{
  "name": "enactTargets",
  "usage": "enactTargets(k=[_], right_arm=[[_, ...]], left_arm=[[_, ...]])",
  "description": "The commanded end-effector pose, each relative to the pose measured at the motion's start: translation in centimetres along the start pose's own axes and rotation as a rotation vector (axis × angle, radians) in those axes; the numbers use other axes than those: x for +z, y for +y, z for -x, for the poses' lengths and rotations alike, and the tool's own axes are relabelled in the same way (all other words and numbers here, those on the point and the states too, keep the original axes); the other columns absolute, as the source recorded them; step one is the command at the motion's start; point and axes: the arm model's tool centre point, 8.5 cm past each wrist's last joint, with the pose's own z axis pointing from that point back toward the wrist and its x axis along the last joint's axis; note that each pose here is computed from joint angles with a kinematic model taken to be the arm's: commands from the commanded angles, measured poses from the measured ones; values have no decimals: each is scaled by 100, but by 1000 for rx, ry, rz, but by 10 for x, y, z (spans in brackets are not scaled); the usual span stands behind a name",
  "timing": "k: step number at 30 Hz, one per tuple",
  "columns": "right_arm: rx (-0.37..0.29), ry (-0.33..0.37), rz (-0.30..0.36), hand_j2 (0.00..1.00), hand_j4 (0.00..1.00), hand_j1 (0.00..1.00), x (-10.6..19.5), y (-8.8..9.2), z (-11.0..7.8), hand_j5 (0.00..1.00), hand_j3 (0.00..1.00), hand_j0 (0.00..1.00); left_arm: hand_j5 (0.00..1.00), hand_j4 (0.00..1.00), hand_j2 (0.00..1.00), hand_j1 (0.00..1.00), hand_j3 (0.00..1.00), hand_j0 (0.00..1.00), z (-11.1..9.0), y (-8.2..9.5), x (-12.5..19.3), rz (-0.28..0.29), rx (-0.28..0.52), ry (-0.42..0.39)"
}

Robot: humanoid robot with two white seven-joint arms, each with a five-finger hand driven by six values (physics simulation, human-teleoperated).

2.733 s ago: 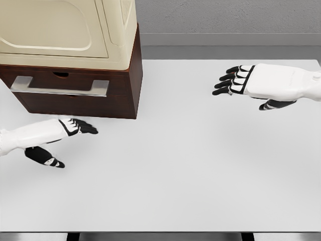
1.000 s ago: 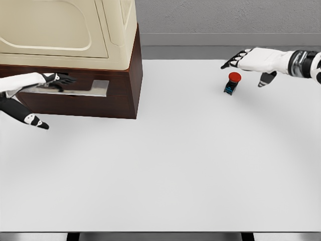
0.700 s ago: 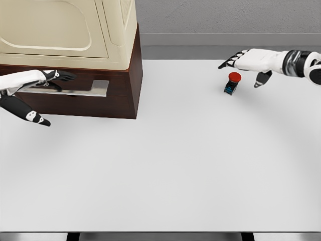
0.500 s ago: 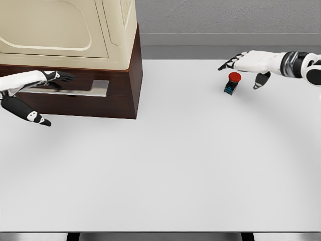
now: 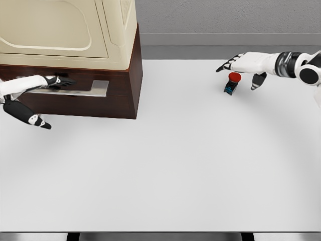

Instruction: Open the cabinet drawer with left arm, and place a switch into the drawer with right arm

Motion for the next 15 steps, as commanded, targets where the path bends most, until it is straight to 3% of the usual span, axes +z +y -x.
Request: enactTargets(k=[1, 15], right_arm=[[-5, 1, -2, 100, 100, 100, -2, 1, 0, 100, 100, 100], [-15, 13, -19, 100, 100, 100, -6, 2, 3, 100, 100, 100]], left_arm=[[100, 100, 100, 100, 100, 100, 16, -8, 1, 29, -99, 77], [100, 100, 100, 100, 100, 100, 28, 1, 10, 5, -98, 120]])
